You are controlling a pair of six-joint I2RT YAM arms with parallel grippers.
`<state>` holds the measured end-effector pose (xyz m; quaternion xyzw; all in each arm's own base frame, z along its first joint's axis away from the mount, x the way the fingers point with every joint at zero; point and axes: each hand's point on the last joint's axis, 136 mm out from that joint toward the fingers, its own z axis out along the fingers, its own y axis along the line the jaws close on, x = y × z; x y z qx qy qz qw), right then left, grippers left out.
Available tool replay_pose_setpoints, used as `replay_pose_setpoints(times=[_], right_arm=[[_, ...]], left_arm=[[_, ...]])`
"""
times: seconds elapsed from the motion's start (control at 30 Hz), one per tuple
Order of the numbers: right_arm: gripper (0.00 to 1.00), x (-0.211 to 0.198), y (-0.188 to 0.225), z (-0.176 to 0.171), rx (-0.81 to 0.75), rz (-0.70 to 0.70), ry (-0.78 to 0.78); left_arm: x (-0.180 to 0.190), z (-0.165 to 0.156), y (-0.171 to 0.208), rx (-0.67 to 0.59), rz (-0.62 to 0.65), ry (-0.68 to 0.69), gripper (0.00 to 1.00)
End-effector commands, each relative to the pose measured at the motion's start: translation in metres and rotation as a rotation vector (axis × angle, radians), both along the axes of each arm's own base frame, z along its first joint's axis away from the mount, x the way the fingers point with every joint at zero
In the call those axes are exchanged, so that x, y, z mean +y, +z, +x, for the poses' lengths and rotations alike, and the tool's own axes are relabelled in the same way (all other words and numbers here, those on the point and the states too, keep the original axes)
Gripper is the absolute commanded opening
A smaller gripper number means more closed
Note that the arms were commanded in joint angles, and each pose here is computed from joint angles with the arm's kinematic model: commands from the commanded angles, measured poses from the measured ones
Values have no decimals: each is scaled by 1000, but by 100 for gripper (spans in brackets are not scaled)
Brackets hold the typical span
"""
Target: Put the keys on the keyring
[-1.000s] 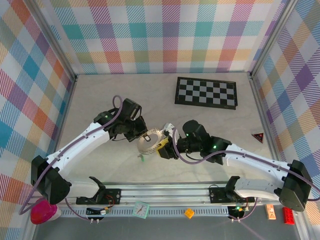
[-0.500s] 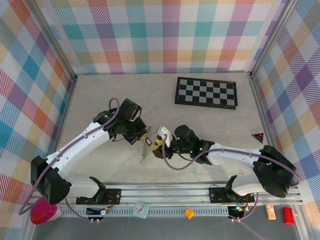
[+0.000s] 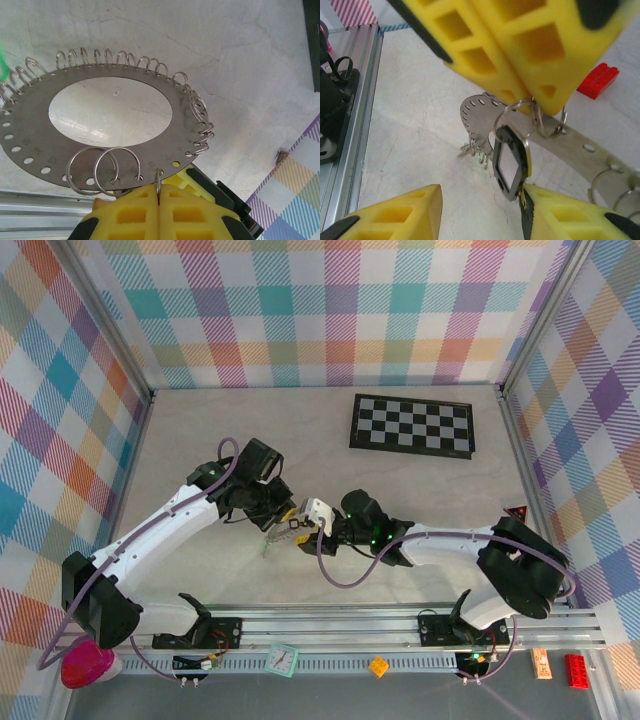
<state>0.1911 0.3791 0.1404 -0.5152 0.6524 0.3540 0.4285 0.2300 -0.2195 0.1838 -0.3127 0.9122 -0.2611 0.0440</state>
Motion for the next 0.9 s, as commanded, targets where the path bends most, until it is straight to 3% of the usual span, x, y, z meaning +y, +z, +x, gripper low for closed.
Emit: replay_pose_setpoints(times=[0.0, 0.2, 0.47, 0.87], right_arm=[[45, 8, 26, 7, -58, 75, 5], [45, 4, 25, 15, -74, 56, -48], [42, 10, 34, 7, -57, 97, 6], [8, 11, 34, 2, -41, 92, 34]], left_arm=[[-7, -6, 11, 3, -32, -29, 0], [-10, -9, 8, 16, -39, -48, 0], [-10, -12, 6, 28, -39, -58, 0], [-7, -14, 6, 21, -29, -61, 0]])
